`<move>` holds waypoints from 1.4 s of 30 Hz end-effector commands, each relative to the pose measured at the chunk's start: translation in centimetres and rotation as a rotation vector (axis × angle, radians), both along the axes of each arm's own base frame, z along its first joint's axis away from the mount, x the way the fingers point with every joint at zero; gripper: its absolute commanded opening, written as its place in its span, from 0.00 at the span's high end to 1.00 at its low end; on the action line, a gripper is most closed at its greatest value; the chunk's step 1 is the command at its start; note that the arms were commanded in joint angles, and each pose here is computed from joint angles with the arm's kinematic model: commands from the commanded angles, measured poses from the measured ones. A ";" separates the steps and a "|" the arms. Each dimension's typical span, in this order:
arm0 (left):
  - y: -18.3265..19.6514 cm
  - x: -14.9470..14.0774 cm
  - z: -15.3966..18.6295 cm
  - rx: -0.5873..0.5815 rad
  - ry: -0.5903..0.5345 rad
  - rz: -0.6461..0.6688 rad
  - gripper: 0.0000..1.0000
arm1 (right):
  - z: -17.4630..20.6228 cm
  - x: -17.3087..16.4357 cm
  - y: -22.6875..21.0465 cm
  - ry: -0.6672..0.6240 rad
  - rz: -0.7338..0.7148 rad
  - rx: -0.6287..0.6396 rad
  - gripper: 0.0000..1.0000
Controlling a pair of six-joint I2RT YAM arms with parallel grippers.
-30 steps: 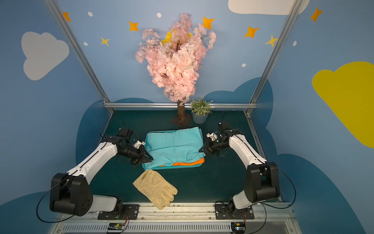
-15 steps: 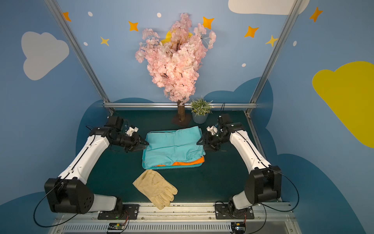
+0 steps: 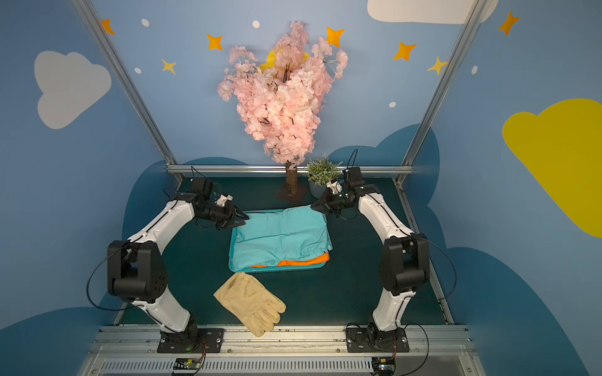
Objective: Put the folded long pants in the basket
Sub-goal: Place the long pant in the basket.
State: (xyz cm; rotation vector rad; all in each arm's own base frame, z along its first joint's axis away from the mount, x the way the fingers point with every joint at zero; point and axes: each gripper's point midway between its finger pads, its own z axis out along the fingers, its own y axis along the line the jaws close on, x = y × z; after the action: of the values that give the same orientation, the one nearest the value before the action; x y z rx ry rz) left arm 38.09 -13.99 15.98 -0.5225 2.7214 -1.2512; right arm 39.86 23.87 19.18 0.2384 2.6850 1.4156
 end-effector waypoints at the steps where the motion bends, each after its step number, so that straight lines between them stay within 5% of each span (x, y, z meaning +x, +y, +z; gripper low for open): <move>1: 0.3 2.0 -0.2 0.014 -0.051 0.016 0.70 | -0.1 1.8 0.9 -0.032 0.015 0.024 0.92; 8: 1.8 2.3 -2.0 0.057 -0.042 0.050 0.68 | -5.8 4.6 -1.3 0.052 -0.057 0.099 0.96; 13: 3.2 1.7 -2.9 0.057 -0.018 0.075 0.68 | -7.5 2.2 -2.1 0.073 -0.049 0.062 0.97; 18: 2.6 1.0 1.2 -0.008 -0.088 0.057 0.66 | -2.4 0.4 -2.1 -0.022 -0.020 0.092 0.94; 23: -0.3 -3.2 5.1 -0.093 -0.171 -0.035 0.64 | 2.3 -3.7 -2.5 -0.099 0.007 0.111 0.93; 33: -2.7 -13.3 -3.3 -0.103 0.001 -0.066 0.67 | -3.5 -13.7 -1.1 0.004 0.120 0.111 0.94; 42: -1.1 -15.2 -4.4 -0.004 0.005 0.003 0.67 | -8.4 -15.7 -2.0 0.059 0.133 0.059 0.96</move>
State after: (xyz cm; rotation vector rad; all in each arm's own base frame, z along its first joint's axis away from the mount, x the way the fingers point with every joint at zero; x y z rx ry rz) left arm 24.24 -16.12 13.55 -0.4086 2.6242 -1.3644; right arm 26.26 22.74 14.96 0.0251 2.6032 1.6242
